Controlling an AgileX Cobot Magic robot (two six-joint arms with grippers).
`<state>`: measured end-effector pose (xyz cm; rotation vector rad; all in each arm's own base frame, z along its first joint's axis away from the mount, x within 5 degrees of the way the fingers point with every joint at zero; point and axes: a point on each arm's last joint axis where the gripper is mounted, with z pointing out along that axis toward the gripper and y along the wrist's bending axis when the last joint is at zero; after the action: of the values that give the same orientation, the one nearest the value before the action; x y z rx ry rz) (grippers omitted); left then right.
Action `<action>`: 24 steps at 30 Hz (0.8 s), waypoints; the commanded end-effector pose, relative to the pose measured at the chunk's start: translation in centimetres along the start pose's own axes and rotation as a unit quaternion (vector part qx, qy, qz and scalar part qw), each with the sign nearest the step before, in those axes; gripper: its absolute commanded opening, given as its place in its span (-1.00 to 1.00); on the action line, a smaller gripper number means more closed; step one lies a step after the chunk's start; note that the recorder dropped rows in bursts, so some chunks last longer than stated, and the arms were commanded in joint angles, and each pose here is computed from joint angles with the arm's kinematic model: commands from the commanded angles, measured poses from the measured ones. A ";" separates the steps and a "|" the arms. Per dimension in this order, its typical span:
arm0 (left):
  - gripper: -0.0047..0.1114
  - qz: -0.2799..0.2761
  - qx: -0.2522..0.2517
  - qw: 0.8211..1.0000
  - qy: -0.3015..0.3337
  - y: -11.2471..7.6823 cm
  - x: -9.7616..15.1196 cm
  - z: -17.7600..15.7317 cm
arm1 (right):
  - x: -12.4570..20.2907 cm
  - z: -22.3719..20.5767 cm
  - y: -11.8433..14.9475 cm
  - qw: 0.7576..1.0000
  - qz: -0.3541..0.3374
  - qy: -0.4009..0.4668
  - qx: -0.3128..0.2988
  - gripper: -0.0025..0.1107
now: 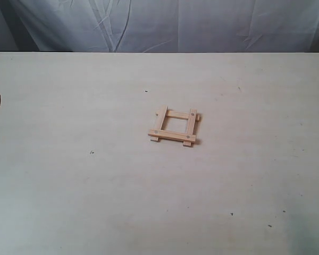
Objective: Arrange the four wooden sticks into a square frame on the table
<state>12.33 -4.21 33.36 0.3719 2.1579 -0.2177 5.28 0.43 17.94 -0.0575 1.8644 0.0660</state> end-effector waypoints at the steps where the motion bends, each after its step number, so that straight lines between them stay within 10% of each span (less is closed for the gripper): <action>1: -0.92 0.000 -0.002 1.000 -0.006 0.0 0.1 -0.1 | -0.1 0.0 0.0 1.000 -0.003 -0.011 0.003 -0.96; 24: -0.92 -0.009 -0.023 0.999 -0.036 0.5 1.0 -0.3 | -0.1 0.0 0.0 1.000 -0.003 -0.011 0.003 -0.96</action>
<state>12.19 -3.92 32.97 0.3663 2.1384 -0.1913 5.28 0.43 17.94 -0.0575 1.8644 0.0660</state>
